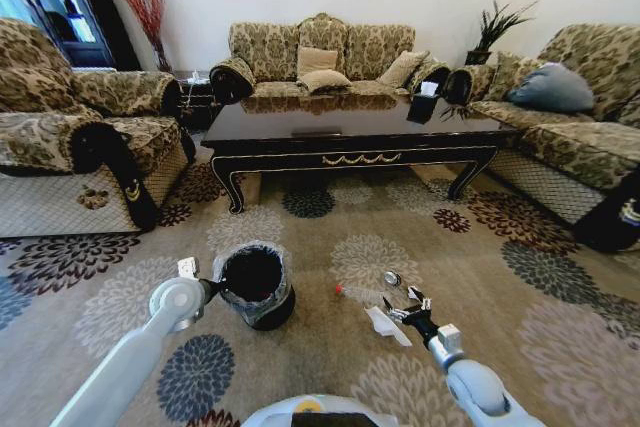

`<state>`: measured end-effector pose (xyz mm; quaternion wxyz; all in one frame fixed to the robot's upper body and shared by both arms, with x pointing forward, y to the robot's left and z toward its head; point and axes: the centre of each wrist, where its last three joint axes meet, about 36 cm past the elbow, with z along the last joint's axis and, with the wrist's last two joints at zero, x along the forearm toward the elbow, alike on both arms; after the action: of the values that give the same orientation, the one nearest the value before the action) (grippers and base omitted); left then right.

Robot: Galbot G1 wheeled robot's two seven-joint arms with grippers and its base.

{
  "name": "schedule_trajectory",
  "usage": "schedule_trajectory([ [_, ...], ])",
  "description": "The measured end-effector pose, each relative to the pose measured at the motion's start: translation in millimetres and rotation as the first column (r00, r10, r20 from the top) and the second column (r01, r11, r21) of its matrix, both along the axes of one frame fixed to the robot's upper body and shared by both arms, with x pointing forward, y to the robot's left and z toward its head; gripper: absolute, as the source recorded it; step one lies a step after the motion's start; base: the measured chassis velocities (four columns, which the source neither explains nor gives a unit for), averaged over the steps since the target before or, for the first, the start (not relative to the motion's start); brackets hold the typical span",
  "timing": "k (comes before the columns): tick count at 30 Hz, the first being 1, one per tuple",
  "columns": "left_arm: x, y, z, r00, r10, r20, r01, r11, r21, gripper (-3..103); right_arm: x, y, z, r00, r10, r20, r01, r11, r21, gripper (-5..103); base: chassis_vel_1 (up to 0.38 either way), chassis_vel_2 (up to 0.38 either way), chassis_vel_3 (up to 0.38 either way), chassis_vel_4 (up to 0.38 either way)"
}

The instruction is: Move to the front of the table and pick up the trash from the floor, then place it into the trash bin.

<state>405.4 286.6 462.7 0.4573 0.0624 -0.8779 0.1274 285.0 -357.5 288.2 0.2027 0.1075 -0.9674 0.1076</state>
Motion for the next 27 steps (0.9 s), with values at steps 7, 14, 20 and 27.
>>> schedule_trajectory([
  [7,-1,-8,-6,1.000,-0.014,-0.014,0.014,1.000,-0.007,0,-6,-1,-24,0.998,0.000,-0.065,0.000,1.000,-0.002,100,0.000,0.000,0.000,0.000],
  [14,4,-14,-5,0.996,-0.085,-0.019,0.084,0.996,-0.012,0,-3,-1,-41,0.995,0.003,-0.095,-0.003,1.000,0.001,100,0.000,0.000,0.000,0.000],
  [20,10,-3,-5,0.969,-0.244,0.028,0.244,0.970,-0.016,0,-5,2,-48,0.993,0.025,-0.114,-0.025,1.000,0.000,100,0.000,0.000,0.000,0.000],
  [27,15,14,-1,0.897,-0.439,0.061,0.438,0.899,0.020,0,3,2,-59,0.991,0.034,-0.131,-0.036,0.999,-0.009,88,0.000,0.000,0.000,0.000],
])
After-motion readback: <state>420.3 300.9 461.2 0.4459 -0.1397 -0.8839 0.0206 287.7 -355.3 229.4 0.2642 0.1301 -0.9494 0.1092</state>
